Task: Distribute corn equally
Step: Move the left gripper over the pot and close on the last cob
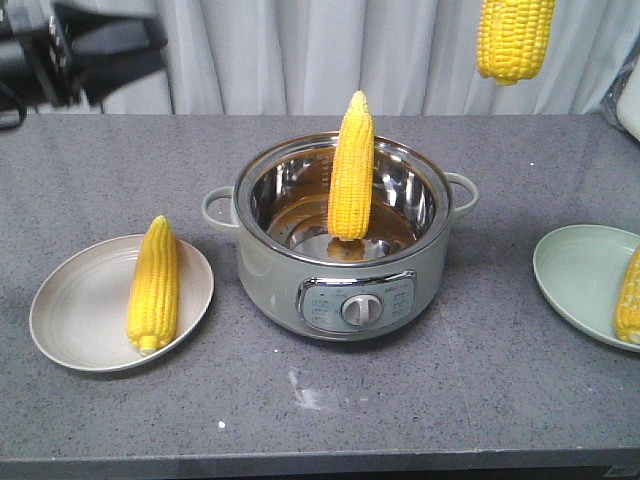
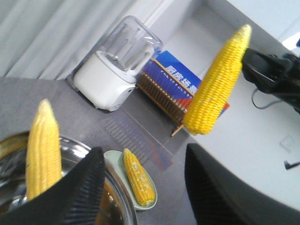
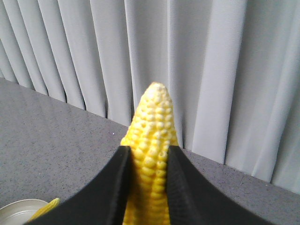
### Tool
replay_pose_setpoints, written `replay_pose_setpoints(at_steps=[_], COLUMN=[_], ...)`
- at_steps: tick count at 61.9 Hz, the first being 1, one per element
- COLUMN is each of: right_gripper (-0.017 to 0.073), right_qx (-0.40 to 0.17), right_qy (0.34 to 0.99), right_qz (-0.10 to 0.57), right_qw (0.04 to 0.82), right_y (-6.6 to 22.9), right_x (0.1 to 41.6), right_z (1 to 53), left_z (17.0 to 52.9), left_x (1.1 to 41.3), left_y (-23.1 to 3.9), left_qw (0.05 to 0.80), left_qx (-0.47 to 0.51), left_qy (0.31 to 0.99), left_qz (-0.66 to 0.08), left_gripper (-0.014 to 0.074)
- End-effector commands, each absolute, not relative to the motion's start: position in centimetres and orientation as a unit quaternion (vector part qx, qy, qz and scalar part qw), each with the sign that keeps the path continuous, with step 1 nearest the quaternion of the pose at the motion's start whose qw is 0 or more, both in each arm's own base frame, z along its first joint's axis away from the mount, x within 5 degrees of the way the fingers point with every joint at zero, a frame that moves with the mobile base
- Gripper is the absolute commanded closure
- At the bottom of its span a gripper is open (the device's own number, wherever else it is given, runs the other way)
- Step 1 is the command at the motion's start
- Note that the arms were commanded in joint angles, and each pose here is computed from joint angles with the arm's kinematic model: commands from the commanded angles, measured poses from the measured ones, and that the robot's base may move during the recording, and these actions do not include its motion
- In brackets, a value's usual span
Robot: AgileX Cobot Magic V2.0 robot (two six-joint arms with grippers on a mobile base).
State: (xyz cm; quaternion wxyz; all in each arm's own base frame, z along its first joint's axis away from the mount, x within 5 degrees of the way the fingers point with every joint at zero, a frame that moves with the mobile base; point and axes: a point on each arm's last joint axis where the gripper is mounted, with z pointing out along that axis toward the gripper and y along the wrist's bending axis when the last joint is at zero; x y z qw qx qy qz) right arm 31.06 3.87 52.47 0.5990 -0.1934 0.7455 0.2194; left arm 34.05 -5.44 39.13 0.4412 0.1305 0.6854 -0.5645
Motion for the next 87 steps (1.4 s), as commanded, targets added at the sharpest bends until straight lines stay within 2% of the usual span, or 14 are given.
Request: replay_pose_setpoints(at_steps=[1,9,17,26,44,51,60,70,87], right_gripper=[0.0565,0.0565,0.0565,0.0565,0.0565,0.0565,0.0565,0.0565,0.0565], right_qx=[-0.182,-0.183,-0.183,-0.184,-0.185,-0.185,-0.186,-0.187,-0.192], right_qy=[0.711,0.712,0.712,0.712,0.713,0.713,0.713,0.714,0.720], right_qz=[0.217,0.220,0.222,0.223,0.224,0.223,0.222,0.219,0.207], right_qw=[0.643,0.641,0.641,0.640,0.639,0.638,0.639,0.639,0.634], right_y=[3.6,3.7,3.7,3.7,3.8,3.8,3.7,3.7,3.6], right_x=[29.4,29.4,29.4,29.3,29.3,29.3,29.3,29.3,29.4], right_z=[54.9,54.8,54.8,54.8,54.8,54.8,54.8,54.8,54.6], left_z=[45.1,48.5,49.6,47.5,42.8,40.9,39.3,40.0,37.0], left_x=[32.4,32.4,32.6,34.6,39.0,40.5,42.1,43.7,46.6], left_y=[-7.2,-8.7,-10.4,-12.5,-15.1,-15.7,-17.2,-18.9,-19.6], left_qw=[0.491,0.557,0.582,0.561,0.522,0.506,0.497,0.521,0.521], left_qx=[0.209,0.264,0.262,0.254,0.189,0.164,0.164,0.177,0.170], left_qy=[0.654,0.669,0.654,0.667,0.687,0.696,0.700,0.681,0.699], left_qz=[-0.537,-0.416,-0.406,-0.421,-0.470,-0.483,-0.486,-0.484,-0.459], left_gripper=[0.0213,0.0212,0.0212,0.0186,0.0032,-0.0003,-0.0002,-0.0002,-0.0001])
